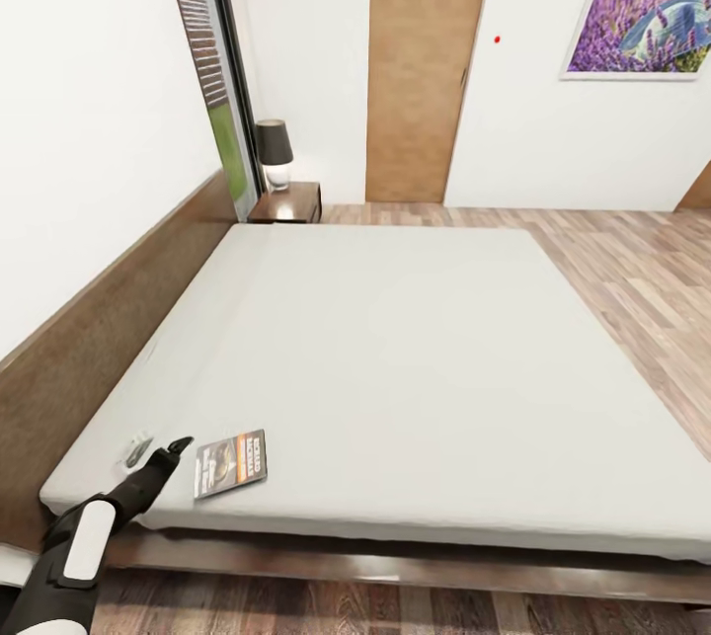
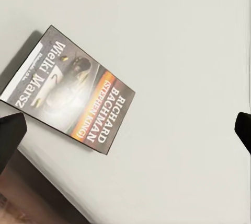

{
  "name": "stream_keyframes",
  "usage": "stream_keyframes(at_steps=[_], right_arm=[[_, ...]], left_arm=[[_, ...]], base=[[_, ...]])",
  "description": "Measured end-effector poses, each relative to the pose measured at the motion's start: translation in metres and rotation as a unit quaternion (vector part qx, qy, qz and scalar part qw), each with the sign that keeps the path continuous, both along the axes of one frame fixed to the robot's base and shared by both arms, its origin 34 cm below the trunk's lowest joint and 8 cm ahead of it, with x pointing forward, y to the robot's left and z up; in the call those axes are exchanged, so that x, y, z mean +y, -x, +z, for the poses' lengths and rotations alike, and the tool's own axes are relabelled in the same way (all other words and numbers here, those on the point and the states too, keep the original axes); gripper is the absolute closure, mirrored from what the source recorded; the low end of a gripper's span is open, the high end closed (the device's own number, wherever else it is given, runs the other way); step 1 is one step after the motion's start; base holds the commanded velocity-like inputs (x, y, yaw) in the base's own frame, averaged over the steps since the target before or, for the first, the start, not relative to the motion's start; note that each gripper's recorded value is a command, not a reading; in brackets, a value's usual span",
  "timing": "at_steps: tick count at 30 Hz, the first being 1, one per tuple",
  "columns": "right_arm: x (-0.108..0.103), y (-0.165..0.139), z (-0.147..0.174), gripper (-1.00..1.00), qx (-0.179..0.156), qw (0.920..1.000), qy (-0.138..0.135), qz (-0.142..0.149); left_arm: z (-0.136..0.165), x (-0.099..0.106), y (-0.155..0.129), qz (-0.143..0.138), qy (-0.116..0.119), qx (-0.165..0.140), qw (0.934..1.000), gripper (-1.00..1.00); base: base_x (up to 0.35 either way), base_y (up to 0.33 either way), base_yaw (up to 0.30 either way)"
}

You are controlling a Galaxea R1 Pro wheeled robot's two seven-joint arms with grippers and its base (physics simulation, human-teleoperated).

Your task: In the bedroom, move the book from the bed onto either nightstand, and place the two sandals side by side next to the bed.

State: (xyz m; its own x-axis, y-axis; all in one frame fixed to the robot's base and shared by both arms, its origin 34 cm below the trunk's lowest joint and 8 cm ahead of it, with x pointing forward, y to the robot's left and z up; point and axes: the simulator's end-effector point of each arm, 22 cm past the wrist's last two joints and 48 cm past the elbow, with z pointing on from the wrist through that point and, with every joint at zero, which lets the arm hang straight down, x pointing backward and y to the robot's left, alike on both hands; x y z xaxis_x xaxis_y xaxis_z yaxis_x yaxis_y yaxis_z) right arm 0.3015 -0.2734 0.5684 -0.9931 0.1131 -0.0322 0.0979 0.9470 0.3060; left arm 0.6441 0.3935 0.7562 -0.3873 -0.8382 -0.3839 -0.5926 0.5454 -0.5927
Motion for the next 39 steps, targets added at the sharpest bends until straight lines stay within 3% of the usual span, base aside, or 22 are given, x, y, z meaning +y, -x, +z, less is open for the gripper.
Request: stream_keyframes(at_steps=[8,39], right_arm=[[0.001,0.005,-0.002,-1.00,0.006,1.0000,0.000,0.000],[0.001,0.024,-0.010,-1.00,0.029,0.9996,-0.001,0.000]], left_arm=[[0.005,0.019,-0.003,0.028,0.020,-0.017,0.9993,-1.00],[-0.017,0.024,0.006,0.030,0.017,0.004,0.9994,-1.00]], base=[[0.000,0.000,0.000],[0.000,0.000,0.000]])
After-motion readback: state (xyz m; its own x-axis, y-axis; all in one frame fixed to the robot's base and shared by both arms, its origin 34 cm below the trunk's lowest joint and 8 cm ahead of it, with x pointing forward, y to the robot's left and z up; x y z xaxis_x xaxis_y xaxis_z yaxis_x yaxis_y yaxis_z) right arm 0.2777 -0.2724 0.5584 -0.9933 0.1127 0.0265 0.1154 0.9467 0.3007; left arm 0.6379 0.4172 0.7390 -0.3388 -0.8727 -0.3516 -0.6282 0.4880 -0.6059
